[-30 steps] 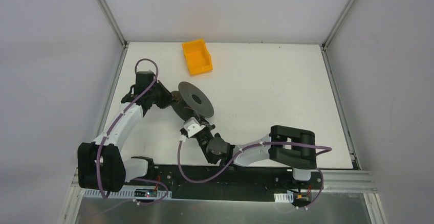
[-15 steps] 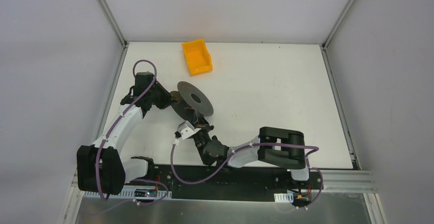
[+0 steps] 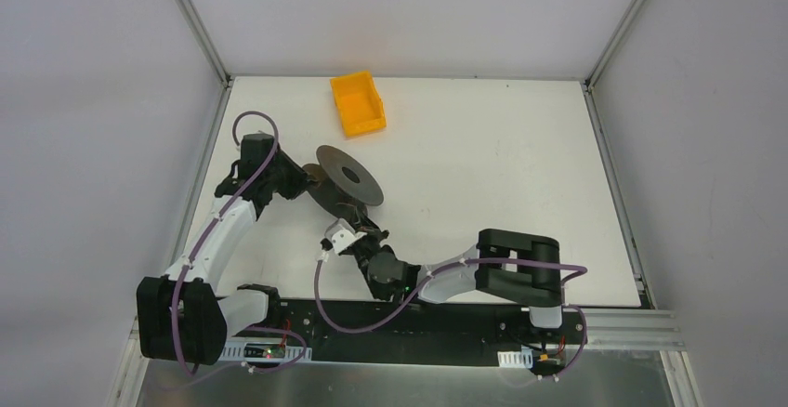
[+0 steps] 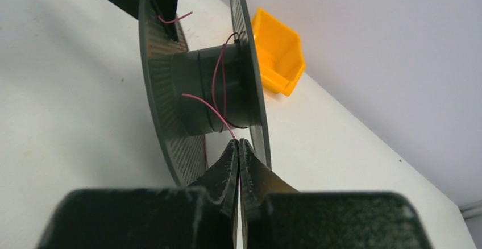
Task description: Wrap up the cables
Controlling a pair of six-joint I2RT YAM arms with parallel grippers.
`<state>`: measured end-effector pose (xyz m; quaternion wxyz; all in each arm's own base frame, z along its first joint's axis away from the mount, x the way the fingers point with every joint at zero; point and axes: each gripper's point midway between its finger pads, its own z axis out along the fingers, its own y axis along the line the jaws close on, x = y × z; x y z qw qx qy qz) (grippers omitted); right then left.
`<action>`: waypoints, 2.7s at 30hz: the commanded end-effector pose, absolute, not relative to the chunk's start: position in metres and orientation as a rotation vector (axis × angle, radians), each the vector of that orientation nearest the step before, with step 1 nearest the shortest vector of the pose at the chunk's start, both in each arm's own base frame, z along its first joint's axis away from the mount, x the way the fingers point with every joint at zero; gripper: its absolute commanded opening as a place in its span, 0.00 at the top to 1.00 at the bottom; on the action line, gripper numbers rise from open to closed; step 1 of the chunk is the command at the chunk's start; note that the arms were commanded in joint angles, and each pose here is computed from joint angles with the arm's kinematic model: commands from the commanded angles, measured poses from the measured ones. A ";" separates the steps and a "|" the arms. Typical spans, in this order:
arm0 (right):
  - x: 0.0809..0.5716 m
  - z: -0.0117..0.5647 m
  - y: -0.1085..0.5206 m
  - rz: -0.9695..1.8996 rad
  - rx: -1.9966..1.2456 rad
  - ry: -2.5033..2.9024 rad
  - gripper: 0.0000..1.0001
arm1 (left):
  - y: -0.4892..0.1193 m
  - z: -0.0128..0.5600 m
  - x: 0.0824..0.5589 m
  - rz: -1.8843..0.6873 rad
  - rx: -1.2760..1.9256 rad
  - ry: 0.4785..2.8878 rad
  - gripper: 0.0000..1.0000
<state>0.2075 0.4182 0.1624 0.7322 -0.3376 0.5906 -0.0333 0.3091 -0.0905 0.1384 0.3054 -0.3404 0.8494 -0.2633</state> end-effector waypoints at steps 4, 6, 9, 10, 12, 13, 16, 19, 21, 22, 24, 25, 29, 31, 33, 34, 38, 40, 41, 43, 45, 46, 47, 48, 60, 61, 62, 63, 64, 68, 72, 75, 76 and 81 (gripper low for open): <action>0.205 0.175 0.426 0.163 -0.681 1.423 1.00 | -0.087 0.151 0.315 -0.742 -0.916 2.137 1.00; 0.208 0.177 0.424 0.153 -0.656 1.428 1.00 | -0.086 0.149 0.313 -0.741 -0.946 2.125 1.00; 0.213 0.181 0.423 0.128 -0.618 1.424 1.00 | -0.086 0.147 0.312 -0.755 -0.992 2.110 1.00; 0.214 0.183 0.422 0.117 -0.608 1.421 1.00 | -0.085 0.146 0.311 -0.759 -1.011 2.104 1.00; 0.216 0.187 0.422 0.102 -0.591 1.411 1.00 | -0.085 0.145 0.310 -0.765 -1.044 2.094 1.00; 0.217 0.188 0.421 0.093 -0.586 1.408 1.00 | -0.085 0.145 0.310 -0.769 -1.054 2.090 1.00; 0.219 0.191 0.418 0.071 -0.569 1.392 1.00 | -0.084 0.144 0.309 -0.773 -1.081 2.078 1.00; 0.218 0.192 0.420 0.069 -0.602 1.371 1.00 | -0.082 0.146 0.308 -0.765 -1.083 2.064 1.00; 0.216 0.191 0.422 0.092 -0.644 1.378 1.00 | -0.082 0.146 0.308 -0.764 -1.075 2.067 1.00; 0.214 0.190 0.425 0.127 -0.667 1.395 1.00 | -0.083 0.146 0.308 -0.767 -1.073 2.068 1.00; 0.209 0.183 0.429 0.215 -0.697 1.460 1.00 | -0.083 0.146 0.308 -0.770 -1.074 2.068 1.00; 0.207 0.180 0.429 0.252 -0.710 1.490 1.00 | -0.083 0.147 0.308 -0.769 -1.071 2.064 1.00; 0.200 0.171 0.427 0.343 -0.733 1.565 1.00 | -0.081 0.151 0.307 -0.763 -1.061 2.052 1.00; 0.201 0.169 0.426 0.349 -0.719 1.580 1.00 | -0.080 0.152 0.307 -0.762 -1.062 2.047 1.00; 0.203 0.169 0.424 0.342 -0.701 1.586 1.00 | -0.080 0.153 0.307 -0.763 -1.065 2.040 1.00; 0.204 0.169 0.424 0.335 -0.692 1.587 1.00 | -0.080 0.154 0.306 -0.764 -1.067 2.037 1.00; 0.210 0.174 0.422 0.298 -0.657 1.579 1.00 | -0.079 0.156 0.306 -0.766 -1.080 2.023 1.00; 0.215 0.177 0.419 0.273 -0.628 1.578 1.00 | -0.078 0.157 0.305 -0.762 -1.087 2.016 1.00; 0.217 0.179 0.417 0.263 -0.616 1.577 1.00 | -0.077 0.157 0.305 -0.759 -1.090 2.013 1.00; 0.222 0.182 0.414 0.238 -0.579 1.579 1.00 | -0.076 0.156 0.304 -0.755 -1.105 2.007 1.00; 0.225 0.185 0.412 0.216 -0.550 1.579 1.00 | -0.075 0.154 0.303 -0.754 -1.122 2.006 1.00; 0.226 0.185 0.411 0.206 -0.541 1.580 1.00 | -0.075 0.153 0.302 -0.752 -1.127 2.006 1.00; 0.228 0.186 0.411 0.197 -0.532 1.579 1.00 | -0.075 0.153 0.302 -0.753 -1.129 2.006 1.00; 0.229 0.186 0.411 0.190 -0.527 1.579 1.00 | -0.075 0.152 0.302 -0.751 -1.131 2.007 1.00; 0.235 0.188 0.417 0.128 -0.524 1.565 1.00 | -0.075 0.153 0.302 -0.766 -1.169 1.988 1.00; 0.235 0.188 0.418 0.124 -0.525 1.564 1.00 | -0.075 0.153 0.301 -0.769 -1.175 1.988 1.00; 0.236 0.188 0.419 0.123 -0.524 1.564 1.00 | -0.075 0.153 0.301 -0.773 -1.180 1.985 1.00; 0.236 0.188 0.421 0.121 -0.526 1.562 1.00 | -0.076 0.152 0.301 -0.775 -1.184 1.986 1.00; 0.236 0.188 0.423 0.119 -0.529 1.561 1.00 | -0.076 0.152 0.301 -0.777 -1.188 1.985 1.00; 0.238 0.183 0.429 0.101 -0.544 1.566 1.00 | -0.075 0.151 0.300 -0.778 -1.196 1.982 1.00; 0.238 0.177 0.433 0.088 -0.566 1.572 1.00 | -0.075 0.153 0.300 -0.780 -1.191 1.978 1.00; 0.239 0.177 0.438 0.091 -0.575 1.575 1.00 | -0.075 0.152 0.300 -0.779 -1.190 1.980 1.00; 0.239 0.177 0.439 0.090 -0.578 1.575 1.00 | -0.076 0.153 0.299 -0.780 -1.189 1.980 1.00; 0.240 0.175 0.444 0.075 -0.588 1.575 1.00 | -0.075 0.153 0.300 -0.777 -1.188 1.978 1.00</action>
